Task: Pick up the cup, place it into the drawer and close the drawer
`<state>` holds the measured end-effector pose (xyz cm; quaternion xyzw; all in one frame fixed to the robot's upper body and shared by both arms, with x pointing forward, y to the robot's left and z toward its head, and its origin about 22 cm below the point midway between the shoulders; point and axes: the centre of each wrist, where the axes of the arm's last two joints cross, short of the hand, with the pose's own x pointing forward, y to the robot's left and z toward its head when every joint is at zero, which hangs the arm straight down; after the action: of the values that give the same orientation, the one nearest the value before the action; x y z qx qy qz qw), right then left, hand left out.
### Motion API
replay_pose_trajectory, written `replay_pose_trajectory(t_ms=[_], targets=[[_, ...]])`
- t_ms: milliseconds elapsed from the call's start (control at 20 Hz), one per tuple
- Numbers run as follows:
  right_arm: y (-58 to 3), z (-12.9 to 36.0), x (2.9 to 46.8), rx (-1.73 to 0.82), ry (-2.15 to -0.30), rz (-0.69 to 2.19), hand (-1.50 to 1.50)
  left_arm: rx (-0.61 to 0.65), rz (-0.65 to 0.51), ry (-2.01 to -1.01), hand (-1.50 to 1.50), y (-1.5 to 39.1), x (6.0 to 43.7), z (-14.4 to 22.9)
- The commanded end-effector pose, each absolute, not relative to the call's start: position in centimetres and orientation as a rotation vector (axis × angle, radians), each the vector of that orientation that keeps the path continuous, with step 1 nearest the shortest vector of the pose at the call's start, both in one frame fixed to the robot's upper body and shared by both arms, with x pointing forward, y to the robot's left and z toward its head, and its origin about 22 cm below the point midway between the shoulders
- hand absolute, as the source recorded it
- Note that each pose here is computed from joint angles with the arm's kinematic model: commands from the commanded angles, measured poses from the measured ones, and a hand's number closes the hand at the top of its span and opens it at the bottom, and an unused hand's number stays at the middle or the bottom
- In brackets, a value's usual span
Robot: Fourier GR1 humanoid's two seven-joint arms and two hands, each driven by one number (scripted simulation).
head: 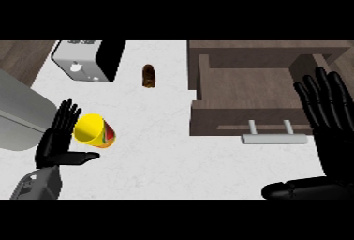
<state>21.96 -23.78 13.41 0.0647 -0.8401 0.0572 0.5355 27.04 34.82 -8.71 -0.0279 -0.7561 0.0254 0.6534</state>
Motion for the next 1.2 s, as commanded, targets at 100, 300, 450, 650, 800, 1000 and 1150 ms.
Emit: replay_pose_trajectory(t_ms=[100,300,450,650,800,1000,1150], targets=[[-25.1,14.3,23.1,0.139,-2.003,0.125,-1.5,-0.057,0.074,-1.706,-1.5,34.1,26.6,-11.0],[-23.0,14.9,22.5,0.14,-1.994,0.148,-1.5,-0.057,0.047,-1.686,-1.5,37.0,26.5,-11.1],[-23.3,12.1,22.6,0.164,-2.009,0.139,-1.5,-0.054,0.029,-1.707,-1.5,35.4,27.2,-11.2],[-22.1,14.6,22.5,0.154,-2.002,0.139,-1.5,-0.088,0.051,-1.702,-1.5,35.0,28.5,-11.0],[-22.4,14.1,22.9,0.162,-2.002,0.149,-1.5,-0.112,0.061,-1.728,-1.5,34.5,28.5,-11.6],[-24.1,12.8,22.6,0.18,-1.998,0.149,-1.5,-0.127,0.103,-1.72,-1.5,34.1,27.7,-12.5],[-23.9,16.1,21.8,0.173,-2.007,0.141,-1.5,-0.153,0.116,-1.712,-1.5,34.2,27.4,-12.6]])
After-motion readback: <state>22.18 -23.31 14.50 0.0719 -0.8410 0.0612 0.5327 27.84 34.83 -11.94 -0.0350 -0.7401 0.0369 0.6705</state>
